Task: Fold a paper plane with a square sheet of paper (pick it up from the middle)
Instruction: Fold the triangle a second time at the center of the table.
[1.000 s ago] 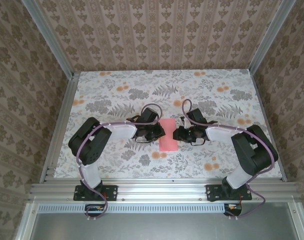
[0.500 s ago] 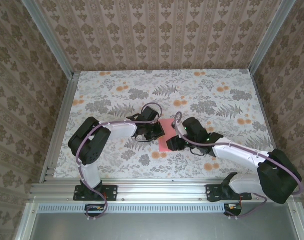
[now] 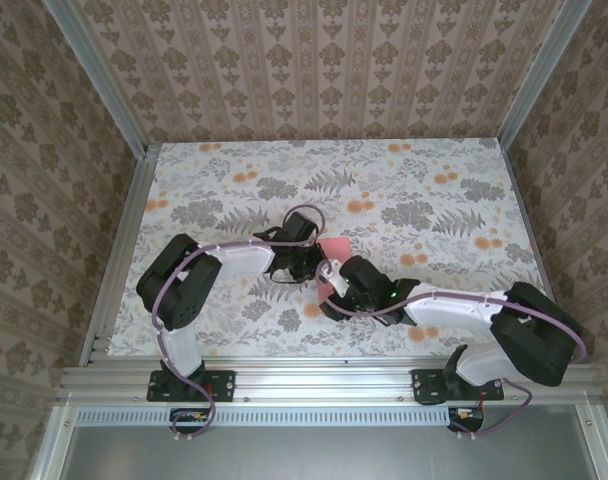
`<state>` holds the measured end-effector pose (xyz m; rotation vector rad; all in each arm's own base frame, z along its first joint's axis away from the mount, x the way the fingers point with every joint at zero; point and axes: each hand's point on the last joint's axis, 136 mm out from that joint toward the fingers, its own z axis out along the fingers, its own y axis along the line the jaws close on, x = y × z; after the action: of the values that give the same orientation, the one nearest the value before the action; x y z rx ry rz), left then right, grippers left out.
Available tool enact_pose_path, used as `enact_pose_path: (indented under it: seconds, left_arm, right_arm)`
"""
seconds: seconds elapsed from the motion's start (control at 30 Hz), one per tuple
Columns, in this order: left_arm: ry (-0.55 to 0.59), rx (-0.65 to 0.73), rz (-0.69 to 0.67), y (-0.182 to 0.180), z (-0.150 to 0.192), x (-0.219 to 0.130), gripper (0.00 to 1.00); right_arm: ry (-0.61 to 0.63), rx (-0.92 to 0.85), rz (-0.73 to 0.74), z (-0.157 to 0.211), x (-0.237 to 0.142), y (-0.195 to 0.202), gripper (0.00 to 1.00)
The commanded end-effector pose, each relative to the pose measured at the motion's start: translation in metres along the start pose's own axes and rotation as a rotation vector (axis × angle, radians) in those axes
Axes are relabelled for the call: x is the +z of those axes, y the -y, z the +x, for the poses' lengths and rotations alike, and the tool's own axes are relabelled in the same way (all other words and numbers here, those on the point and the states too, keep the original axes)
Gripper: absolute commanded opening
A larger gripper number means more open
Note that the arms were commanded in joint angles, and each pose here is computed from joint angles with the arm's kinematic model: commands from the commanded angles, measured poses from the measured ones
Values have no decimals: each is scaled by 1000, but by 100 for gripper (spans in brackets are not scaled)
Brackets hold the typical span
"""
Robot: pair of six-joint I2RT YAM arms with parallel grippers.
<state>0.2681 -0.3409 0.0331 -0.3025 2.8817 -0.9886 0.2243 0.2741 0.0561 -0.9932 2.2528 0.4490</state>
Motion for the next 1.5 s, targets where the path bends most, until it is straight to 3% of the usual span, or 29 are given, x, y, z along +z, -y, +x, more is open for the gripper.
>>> enact_pose_path:
  seconds: [0.0,0.53,0.83,0.97,1.03,1.17,1.47]
  left_arm:
    - [-3,23,18,11,-2,-10,11]
    - [-7,26,15,12,-1,-10,12]
    - [3,29,16,11,-1,-14,15]
    - [14,32,14,11,-1,-17,20]
    - [28,34,8,9,-3,-21,23]
    - [78,47,-20,2,-7,-34,38]
    - [214,-6,-111,-37,-16,-75,43]
  right_arm:
    - [27,-74,83,-14,8,8,53]
    - [51,-86,147,-24,8,18,32]
    - [20,-54,175,-22,8,23,11]
    - [19,-38,172,-22,7,22,1]
    - [15,-30,168,-23,7,22,0]
    - [19,-1,161,-26,6,21,0]
    - [70,159,88,-52,3,7,0]
